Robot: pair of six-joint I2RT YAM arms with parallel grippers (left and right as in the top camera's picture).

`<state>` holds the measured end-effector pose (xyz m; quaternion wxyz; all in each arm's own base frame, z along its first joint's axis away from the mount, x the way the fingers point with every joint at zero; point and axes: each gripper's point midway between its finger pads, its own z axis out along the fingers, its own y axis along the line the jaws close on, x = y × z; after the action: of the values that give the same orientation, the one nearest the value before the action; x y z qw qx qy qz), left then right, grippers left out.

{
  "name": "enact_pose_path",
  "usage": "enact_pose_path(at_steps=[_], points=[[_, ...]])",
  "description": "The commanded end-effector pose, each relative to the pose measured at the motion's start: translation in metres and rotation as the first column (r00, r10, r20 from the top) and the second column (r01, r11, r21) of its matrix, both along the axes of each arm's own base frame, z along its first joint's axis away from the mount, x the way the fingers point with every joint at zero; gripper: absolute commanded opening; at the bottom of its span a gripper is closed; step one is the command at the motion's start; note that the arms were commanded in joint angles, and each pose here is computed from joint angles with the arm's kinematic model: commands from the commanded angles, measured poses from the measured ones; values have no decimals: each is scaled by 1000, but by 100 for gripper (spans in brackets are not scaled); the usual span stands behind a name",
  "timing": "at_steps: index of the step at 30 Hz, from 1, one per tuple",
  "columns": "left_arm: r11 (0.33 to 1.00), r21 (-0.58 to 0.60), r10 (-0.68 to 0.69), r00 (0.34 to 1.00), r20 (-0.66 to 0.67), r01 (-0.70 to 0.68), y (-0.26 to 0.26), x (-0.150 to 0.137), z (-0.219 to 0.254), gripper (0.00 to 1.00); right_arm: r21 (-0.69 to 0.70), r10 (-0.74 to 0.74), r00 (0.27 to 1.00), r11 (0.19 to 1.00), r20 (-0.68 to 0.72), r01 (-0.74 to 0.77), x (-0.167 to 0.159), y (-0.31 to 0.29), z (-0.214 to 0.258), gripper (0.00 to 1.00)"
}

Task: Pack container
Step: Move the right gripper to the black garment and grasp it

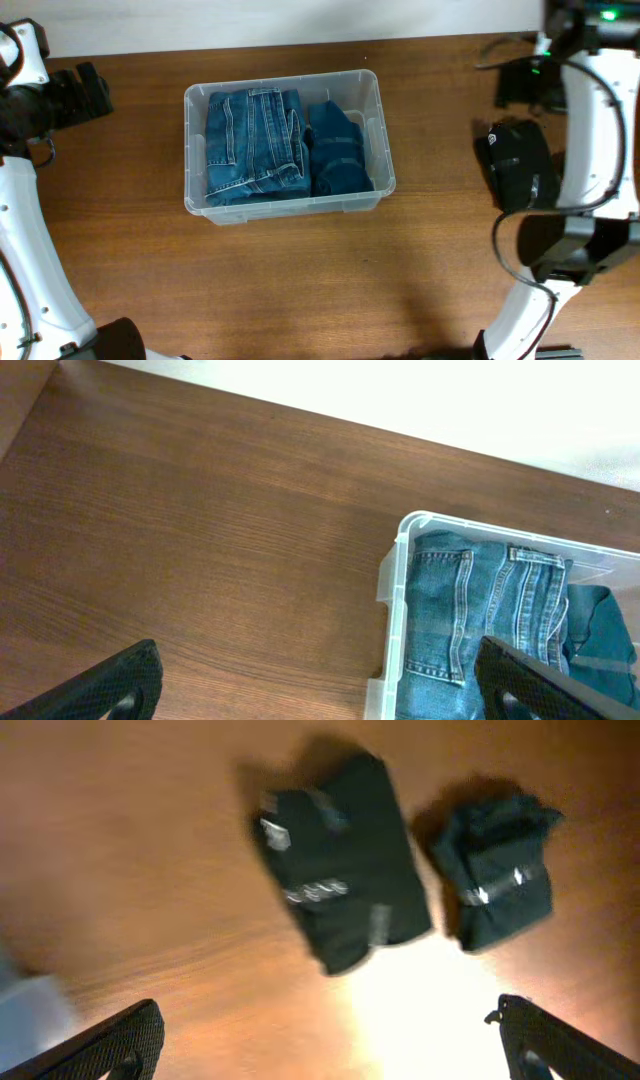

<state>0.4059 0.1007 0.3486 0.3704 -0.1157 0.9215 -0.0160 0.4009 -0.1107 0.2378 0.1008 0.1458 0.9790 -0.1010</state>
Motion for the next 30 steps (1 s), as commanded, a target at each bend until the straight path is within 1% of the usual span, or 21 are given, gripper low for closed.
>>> enact_pose_path(at_steps=[1,7,10,13,21,27,28,30], points=[[1000,-6,7,1000,22,-6,2,5,5,99,67,116,991,992,-72,-111,-9,-23,-32,99],[1000,-8,7,1000,19,-6,3,7,2,99,134,148,986,982,-83,-136,-8,-51,-95,99],[1000,-9,6,1000,15,-6,3,8,1,99,184,234,971,957,-45,-223,-1,-46,-120,98],[1000,-8,7,1000,16,-7,4,9,0,99,167,288,958,944,-5,-283,9,-46,-143,99],[1000,-9,7,1000,14,-7,4,9,0,99,134,300,953,944,32,-302,21,-52,-171,99],[1000,-10,6,1000,11,-6,4,10,-1,100,183,302,953,937,-3,-296,20,-48,-197,100],[1000,-10,6,1000,11,-6,4,10,-1,99,194,296,955,938,-11,-288,18,-47,-201,98],[1000,-10,7,1000,11,-7,4,10,-1,99,213,266,964,943,-29,-254,16,-46,-210,89]])
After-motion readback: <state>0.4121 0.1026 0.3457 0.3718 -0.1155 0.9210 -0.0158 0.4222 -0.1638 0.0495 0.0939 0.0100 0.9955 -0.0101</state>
